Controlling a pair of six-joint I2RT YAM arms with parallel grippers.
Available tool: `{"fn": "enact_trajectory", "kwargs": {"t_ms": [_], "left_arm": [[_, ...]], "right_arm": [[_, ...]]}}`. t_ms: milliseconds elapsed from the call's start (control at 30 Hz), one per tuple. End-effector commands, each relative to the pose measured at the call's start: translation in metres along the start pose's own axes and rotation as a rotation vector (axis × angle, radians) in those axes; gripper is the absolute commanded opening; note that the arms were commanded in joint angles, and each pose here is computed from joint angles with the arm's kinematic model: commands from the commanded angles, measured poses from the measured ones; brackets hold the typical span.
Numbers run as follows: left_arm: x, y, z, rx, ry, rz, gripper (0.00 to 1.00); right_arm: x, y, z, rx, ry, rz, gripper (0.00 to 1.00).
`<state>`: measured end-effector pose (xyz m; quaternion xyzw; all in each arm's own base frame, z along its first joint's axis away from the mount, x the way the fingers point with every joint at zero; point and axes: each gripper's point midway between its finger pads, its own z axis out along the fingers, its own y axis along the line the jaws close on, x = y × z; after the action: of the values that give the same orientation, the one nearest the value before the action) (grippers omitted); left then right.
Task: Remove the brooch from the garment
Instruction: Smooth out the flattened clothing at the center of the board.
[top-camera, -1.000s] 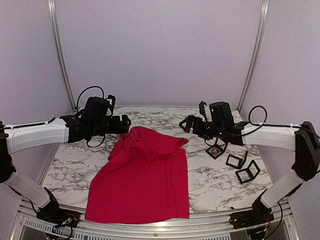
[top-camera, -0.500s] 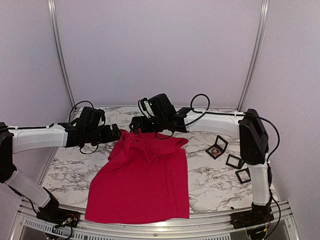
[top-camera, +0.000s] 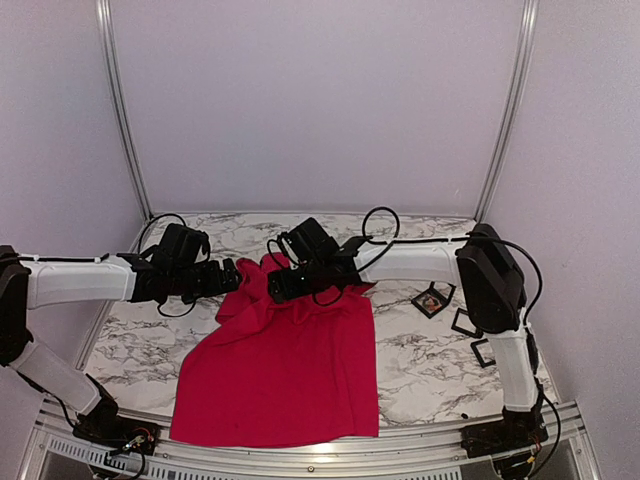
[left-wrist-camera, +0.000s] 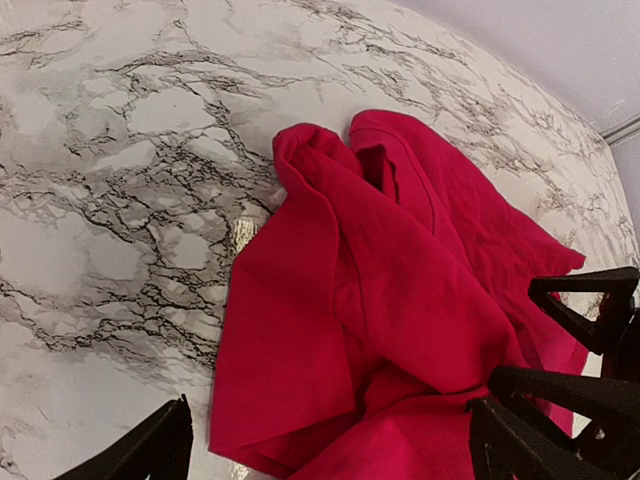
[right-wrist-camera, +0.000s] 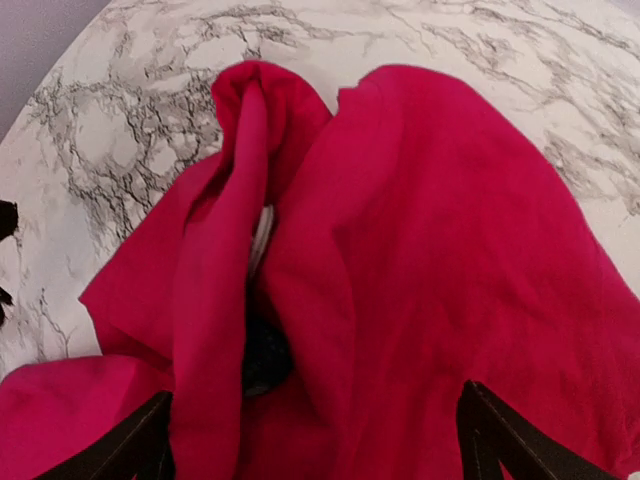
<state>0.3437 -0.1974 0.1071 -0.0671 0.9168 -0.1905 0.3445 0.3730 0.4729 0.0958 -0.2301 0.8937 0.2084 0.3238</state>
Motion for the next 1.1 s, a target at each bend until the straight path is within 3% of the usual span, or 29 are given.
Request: {"fn": "enact_trajectory", "kwargs": {"t_ms": [0, 300, 600, 833, 1067], "left_arm": [[0.002, -0.003, 0.001, 0.029, 0.012, -0.008, 0.99], [0.01, -0.02, 0.016, 0.101, 0.072, -0.005, 0.99], [0.004, -0.029, 0.017, 0.119, 0.078, -0.01, 0.98], [-0.005, -0.032, 0.017, 0.114, 0.066, -0.032, 0.96], [-0.009, -0.029, 0.013, 0.087, 0.062, -0.023, 0.96]], "right_arm": [[0.026, -0.009, -0.019, 0.017, 0.02, 0.003, 0.91], [0.056, -0.004, -0.017, -0.033, 0.047, 0.01, 0.85], [0.022, 0.014, -0.041, -0.061, -0.082, -0.001, 0.74], [0.01, 0.034, -0.025, -0.129, -0.081, -0.027, 0.54], [0.006, 0.014, -0.015, -0.015, -0.087, -0.036, 0.54]]}}
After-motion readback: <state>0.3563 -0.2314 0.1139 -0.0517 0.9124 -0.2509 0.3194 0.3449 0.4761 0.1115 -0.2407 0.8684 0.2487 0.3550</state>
